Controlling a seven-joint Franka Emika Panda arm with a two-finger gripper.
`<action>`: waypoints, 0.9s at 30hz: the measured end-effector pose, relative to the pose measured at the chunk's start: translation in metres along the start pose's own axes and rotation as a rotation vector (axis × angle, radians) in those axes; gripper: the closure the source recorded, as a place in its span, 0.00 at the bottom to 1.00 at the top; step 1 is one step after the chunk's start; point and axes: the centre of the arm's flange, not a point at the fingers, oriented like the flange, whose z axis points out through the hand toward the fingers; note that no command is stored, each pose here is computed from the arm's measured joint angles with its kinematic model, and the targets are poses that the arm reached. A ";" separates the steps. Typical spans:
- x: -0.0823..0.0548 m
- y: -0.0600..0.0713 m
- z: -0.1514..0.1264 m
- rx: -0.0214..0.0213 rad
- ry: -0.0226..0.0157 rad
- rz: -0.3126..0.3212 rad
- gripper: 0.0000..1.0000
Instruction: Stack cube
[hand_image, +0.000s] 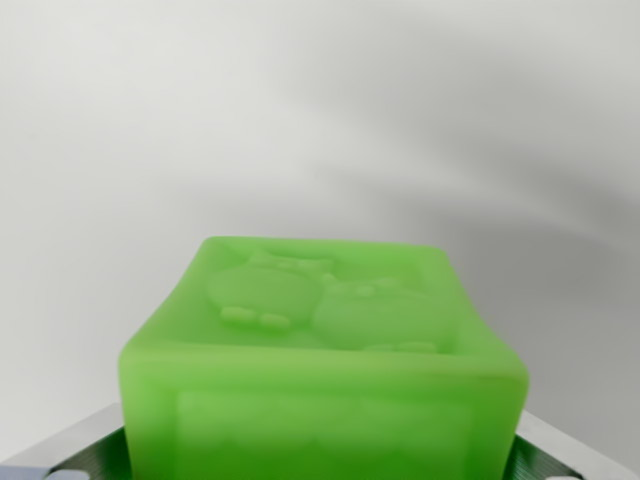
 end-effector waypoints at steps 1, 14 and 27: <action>0.000 -0.002 0.000 0.0001 0.0000 0.001 1.00; 0.003 -0.029 0.000 0.0020 0.0004 0.001 1.00; 0.006 -0.054 0.001 0.0033 -0.0007 0.001 1.00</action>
